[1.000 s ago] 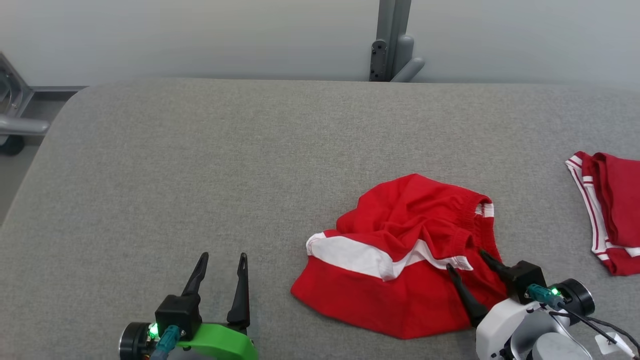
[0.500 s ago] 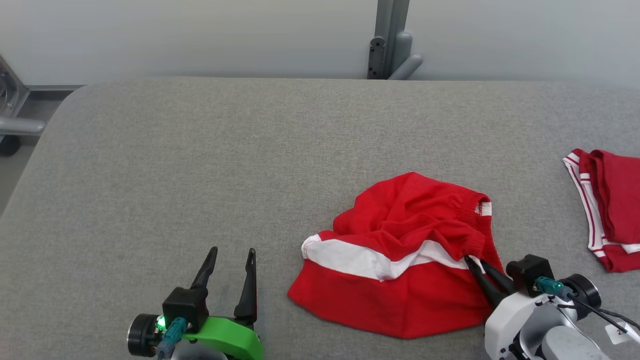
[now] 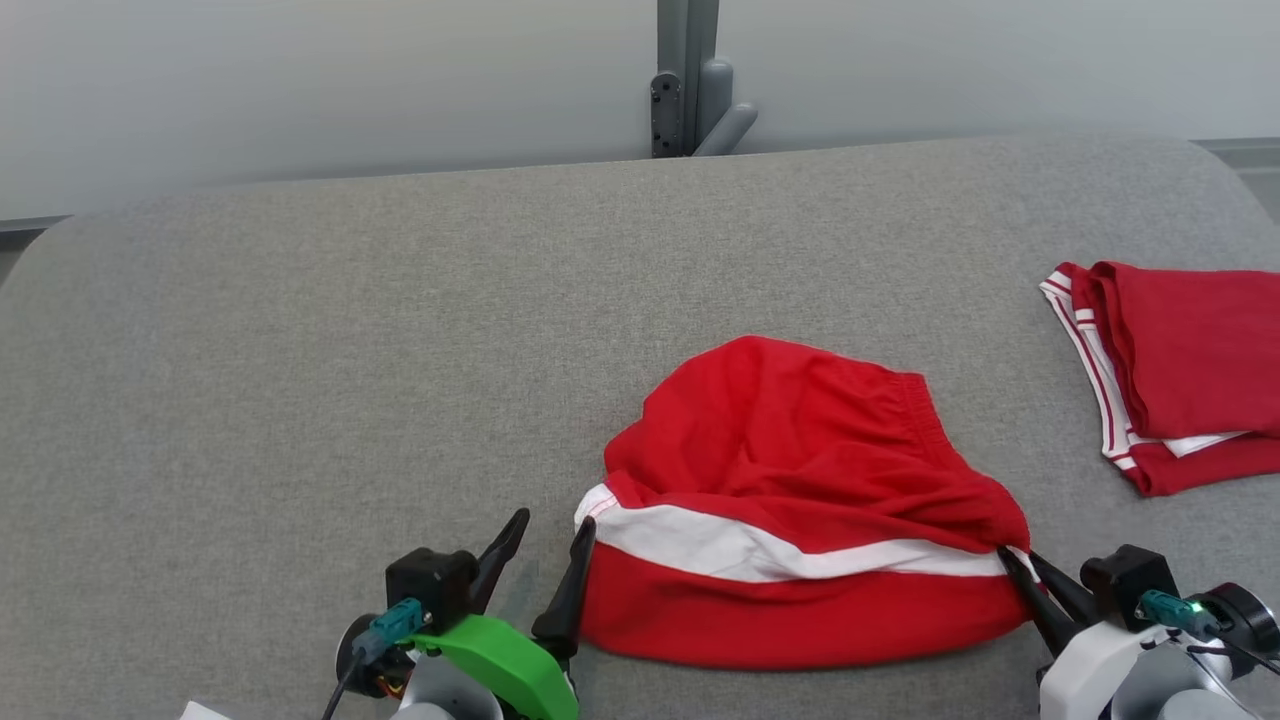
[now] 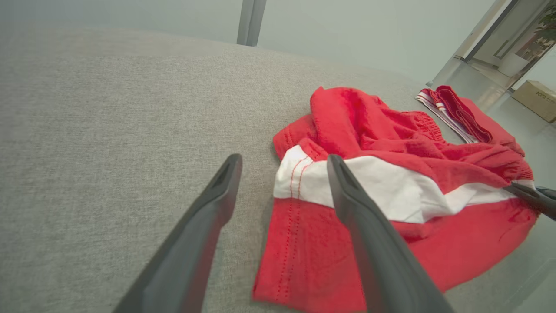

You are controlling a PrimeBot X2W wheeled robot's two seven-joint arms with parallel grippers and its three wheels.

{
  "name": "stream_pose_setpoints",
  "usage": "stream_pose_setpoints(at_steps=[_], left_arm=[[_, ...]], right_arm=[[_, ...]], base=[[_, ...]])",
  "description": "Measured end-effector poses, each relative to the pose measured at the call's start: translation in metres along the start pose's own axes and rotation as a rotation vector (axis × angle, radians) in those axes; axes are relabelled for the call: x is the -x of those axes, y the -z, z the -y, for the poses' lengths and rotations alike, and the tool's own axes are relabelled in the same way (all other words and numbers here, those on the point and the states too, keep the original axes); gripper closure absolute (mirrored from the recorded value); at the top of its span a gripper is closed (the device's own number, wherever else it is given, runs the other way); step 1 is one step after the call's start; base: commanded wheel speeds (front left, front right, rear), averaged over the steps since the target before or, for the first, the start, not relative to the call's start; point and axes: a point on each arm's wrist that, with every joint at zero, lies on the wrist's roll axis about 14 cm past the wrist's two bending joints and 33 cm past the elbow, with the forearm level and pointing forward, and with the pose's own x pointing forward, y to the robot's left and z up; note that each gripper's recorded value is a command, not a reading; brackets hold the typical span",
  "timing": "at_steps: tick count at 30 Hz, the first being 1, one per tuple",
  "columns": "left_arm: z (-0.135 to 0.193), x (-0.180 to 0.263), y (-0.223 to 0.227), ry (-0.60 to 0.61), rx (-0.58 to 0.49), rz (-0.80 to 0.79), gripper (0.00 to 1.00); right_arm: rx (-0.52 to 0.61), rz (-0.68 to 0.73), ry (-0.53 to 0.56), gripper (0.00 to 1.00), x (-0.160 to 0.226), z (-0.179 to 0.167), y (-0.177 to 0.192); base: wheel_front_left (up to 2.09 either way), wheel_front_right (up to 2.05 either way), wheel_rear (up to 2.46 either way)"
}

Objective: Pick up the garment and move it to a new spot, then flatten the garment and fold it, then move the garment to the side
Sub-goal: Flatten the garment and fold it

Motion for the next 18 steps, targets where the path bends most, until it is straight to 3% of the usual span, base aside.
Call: stream_pose_setpoints(at_steps=[14,18], left_arm=[[0.034,0.002,0.013,0.212,-0.041,-0.16,0.0],[0.042,0.0,0.013,0.232,-0.007,-0.166,0.0]], right_arm=[[0.005,-0.094,0.026,1.0,0.017,0.013,0.037],[-0.002,-0.102,0.025,1.0,0.019,0.012,0.041]], base=[[0.0,0.0,0.0],[0.0,0.0,0.0]])
